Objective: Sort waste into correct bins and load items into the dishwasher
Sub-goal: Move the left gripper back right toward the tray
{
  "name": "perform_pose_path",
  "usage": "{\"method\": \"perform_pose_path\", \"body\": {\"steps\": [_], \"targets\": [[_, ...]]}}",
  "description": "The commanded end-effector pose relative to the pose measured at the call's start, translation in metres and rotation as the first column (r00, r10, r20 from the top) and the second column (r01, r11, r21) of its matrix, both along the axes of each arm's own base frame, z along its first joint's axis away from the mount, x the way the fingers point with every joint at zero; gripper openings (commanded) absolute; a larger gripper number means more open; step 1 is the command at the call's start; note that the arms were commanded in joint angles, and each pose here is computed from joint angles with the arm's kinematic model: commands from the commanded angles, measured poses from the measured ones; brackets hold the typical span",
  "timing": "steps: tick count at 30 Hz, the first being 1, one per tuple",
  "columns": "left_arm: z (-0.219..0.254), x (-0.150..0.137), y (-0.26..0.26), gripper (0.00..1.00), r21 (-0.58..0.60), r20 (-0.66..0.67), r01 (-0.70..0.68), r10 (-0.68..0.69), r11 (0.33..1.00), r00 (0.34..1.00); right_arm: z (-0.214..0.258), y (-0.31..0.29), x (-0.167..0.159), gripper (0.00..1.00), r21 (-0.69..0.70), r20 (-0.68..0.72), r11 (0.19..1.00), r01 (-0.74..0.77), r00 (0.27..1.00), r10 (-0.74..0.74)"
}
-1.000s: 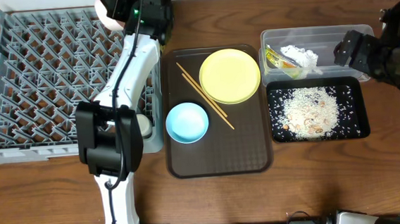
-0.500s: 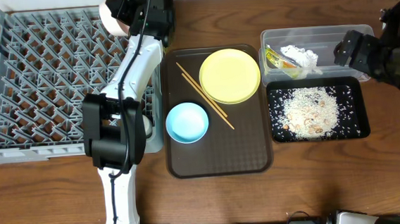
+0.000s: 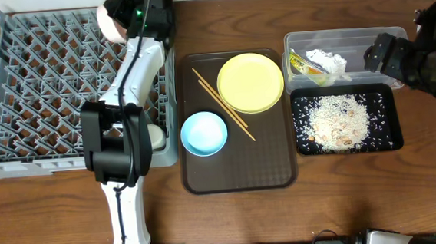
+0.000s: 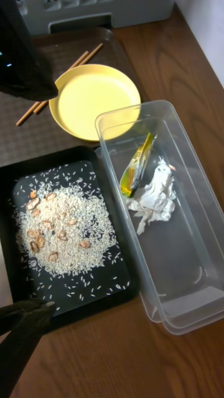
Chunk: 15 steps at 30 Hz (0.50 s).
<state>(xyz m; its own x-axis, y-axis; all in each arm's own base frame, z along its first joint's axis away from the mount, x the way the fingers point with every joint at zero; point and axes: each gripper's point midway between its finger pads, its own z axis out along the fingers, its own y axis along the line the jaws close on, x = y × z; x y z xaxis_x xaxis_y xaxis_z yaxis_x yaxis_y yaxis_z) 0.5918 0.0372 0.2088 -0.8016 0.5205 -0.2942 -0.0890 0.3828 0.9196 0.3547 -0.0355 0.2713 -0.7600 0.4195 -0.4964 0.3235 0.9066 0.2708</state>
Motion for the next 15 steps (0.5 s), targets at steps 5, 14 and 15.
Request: {"method": "perform_pose_path", "body": {"steps": [5,14,15], "targets": [[-0.026,-0.001,-0.011,0.08,0.019,-0.12,0.065,-0.062,0.998,0.991,-0.002,-0.002,0.0,0.99,-0.006,-0.006,1.0,0.0,1.0,0.0],[-0.05,-0.009,-0.012,0.08,0.022,-0.173,0.074,-0.069,0.997,0.982,-0.002,-0.002,0.0,0.99,-0.006,-0.006,1.0,0.0,1.0,0.0],[-0.051,-0.009,-0.013,0.07,0.022,-0.175,0.077,-0.072,0.997,0.982,-0.002,-0.002,0.0,0.99,-0.006,-0.006,1.0,0.0,1.0,0.0]]}}
